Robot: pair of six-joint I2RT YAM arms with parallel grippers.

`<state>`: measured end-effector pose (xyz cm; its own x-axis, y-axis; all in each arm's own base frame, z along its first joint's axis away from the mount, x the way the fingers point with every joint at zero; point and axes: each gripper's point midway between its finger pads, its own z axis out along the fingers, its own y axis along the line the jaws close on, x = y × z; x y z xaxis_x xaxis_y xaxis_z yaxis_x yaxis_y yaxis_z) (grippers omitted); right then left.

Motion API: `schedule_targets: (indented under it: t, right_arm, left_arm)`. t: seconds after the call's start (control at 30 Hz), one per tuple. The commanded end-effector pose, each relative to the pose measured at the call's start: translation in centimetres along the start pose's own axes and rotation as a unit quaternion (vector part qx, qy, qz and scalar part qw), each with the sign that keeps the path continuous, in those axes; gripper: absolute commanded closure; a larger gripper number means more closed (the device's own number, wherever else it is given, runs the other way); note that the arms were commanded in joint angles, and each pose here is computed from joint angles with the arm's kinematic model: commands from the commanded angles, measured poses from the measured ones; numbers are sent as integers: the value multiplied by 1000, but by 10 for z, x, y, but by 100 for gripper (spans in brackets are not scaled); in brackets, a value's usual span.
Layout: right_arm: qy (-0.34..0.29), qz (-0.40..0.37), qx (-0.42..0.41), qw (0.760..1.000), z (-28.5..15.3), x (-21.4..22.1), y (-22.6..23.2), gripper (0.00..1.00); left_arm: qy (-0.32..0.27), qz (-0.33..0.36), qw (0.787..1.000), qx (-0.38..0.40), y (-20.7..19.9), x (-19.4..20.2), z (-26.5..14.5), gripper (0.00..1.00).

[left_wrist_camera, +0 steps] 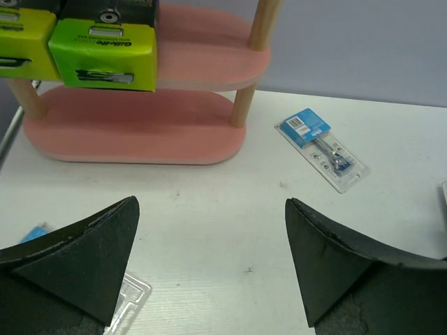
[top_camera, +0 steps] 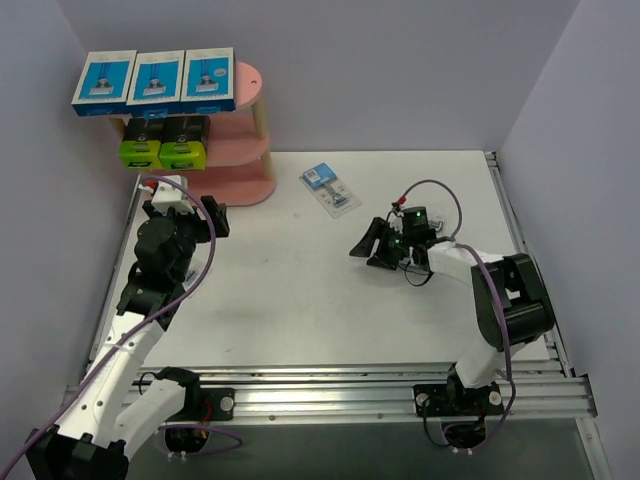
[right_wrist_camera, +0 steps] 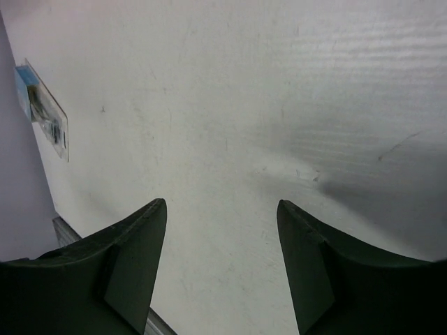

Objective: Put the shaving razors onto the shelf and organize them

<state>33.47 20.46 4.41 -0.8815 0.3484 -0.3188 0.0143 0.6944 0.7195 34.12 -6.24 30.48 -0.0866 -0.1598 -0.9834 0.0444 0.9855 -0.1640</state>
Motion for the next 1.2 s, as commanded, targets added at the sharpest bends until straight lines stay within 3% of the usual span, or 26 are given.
schedule_targets:
  t: [0.0,0.23,0.4,0.53,0.67,0.73,0.83,0.87,1.0,1.17]
  right_arm:
    - [-40,-42,87,995,-35,-39,6,40]
    - [-114,-54,118,985,-63,-108,41,39]
    - [-136,-47,170,975,-73,-126,35,36]
    - [-164,-48,249,953,-91,-140,11,34]
    - [-160,-67,268,948,-91,-145,5,34]
    - [-152,-85,251,952,-81,-151,14,43]
    - [-141,-104,238,955,-61,-166,24,48]
    - [-116,-114,245,956,-43,-165,16,49]
    - [-129,-160,222,953,-16,-205,57,48]
    - [-111,-178,207,956,39,-220,67,48]
  left_arm:
    - [1,-45,999,23,-12,4,-7,6]
    - [-6,-107,994,30,-25,14,-9,6]
    - [-18,-59,998,18,-26,4,-21,6]
    - [-6,-11,1000,18,-31,5,-30,6]
    - [-6,-6,999,31,-38,3,-36,6]
    - [-8,-9,999,40,-42,1,-39,6]
    - [-9,-6,999,47,-44,0,-41,6]
    - [-10,-6,999,44,-43,0,-41,6]
    - [-10,8,999,31,-39,2,-40,6]
    - [-6,29,999,45,-44,1,-41,0]
